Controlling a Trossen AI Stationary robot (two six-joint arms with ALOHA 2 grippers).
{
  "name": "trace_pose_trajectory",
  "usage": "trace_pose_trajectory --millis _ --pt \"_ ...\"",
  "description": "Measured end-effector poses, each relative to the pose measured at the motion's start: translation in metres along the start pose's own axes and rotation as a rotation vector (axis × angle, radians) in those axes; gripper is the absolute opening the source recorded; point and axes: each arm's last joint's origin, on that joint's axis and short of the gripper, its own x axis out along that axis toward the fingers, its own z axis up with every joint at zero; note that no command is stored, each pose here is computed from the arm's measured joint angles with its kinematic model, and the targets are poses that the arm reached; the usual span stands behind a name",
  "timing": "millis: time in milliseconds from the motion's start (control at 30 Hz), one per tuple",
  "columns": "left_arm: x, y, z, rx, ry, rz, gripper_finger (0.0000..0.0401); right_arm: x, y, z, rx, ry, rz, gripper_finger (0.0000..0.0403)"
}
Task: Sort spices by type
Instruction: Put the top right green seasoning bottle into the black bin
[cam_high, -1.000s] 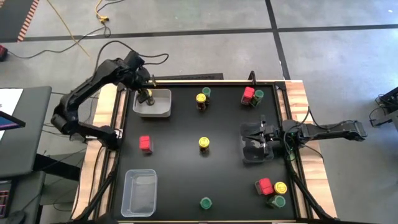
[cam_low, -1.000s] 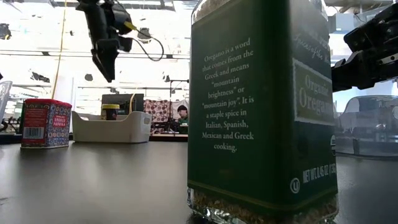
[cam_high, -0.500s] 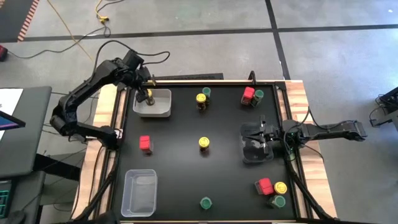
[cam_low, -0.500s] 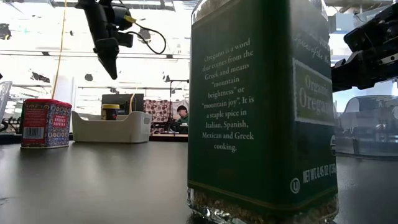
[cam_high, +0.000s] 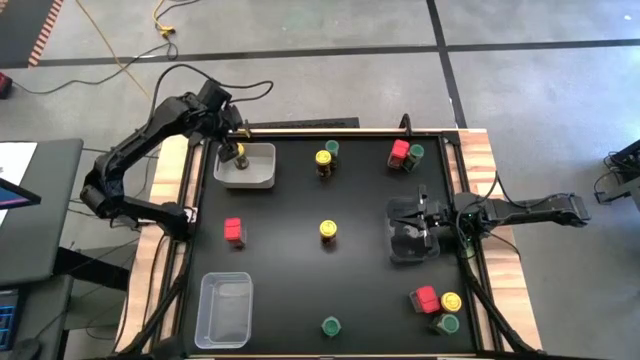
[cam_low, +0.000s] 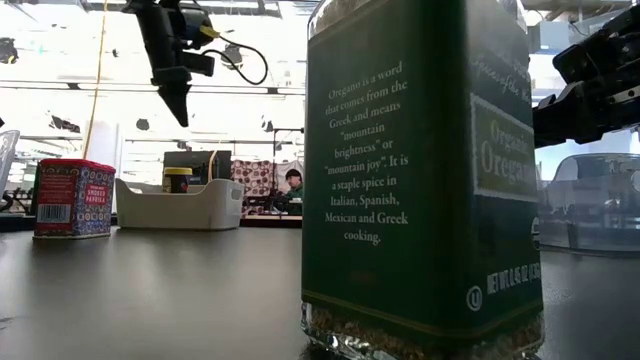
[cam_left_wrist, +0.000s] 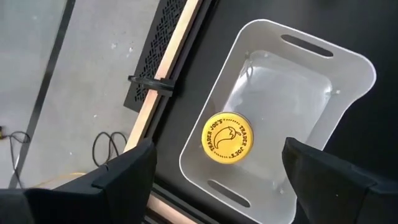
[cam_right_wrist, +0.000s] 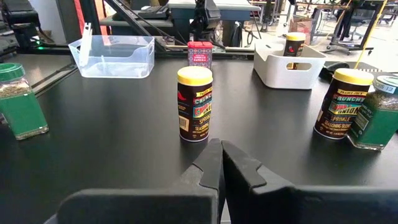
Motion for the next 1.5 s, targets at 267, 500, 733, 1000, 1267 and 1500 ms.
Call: trace_pose_trajectory --millis 267,500,733,1000,1267,1500 --pt "-0.009 -0.005 0.009 -0.176 -0.111 0.006 0.0333 0.000 0.000 0.000 0.000 -0.004 -0.001 0.0036" --pt "-0.035 -0.033 0.020 -0.136 -0.322 -0.183 0.0333 0.000 -0.001 0.001 -0.003 -0.005 -0.018 0.0036" --pt "-0.041 -0.073 0.022 -0.059 -0.376 -0.383 0.0333 0.000 -0.003 0.001 -0.001 -0.007 -0.038 0.0036" --pt "-0.022 -0.122 0.017 -0.014 -0.639 -0.468 0.0332 0.000 -0.003 0.005 0.134 -0.054 -0.036 0.0036" --pt "-0.015 -0.146 -0.011 -0.037 -0.709 -0.550 0.0332 -0.005 -0.012 0.032 0.255 -0.203 -0.235 0.0036" --pt "-0.010 -0.147 -0.053 -0.093 -0.807 -0.560 0.0332 -0.008 -0.023 0.071 0.235 -0.223 -0.475 0.0036"
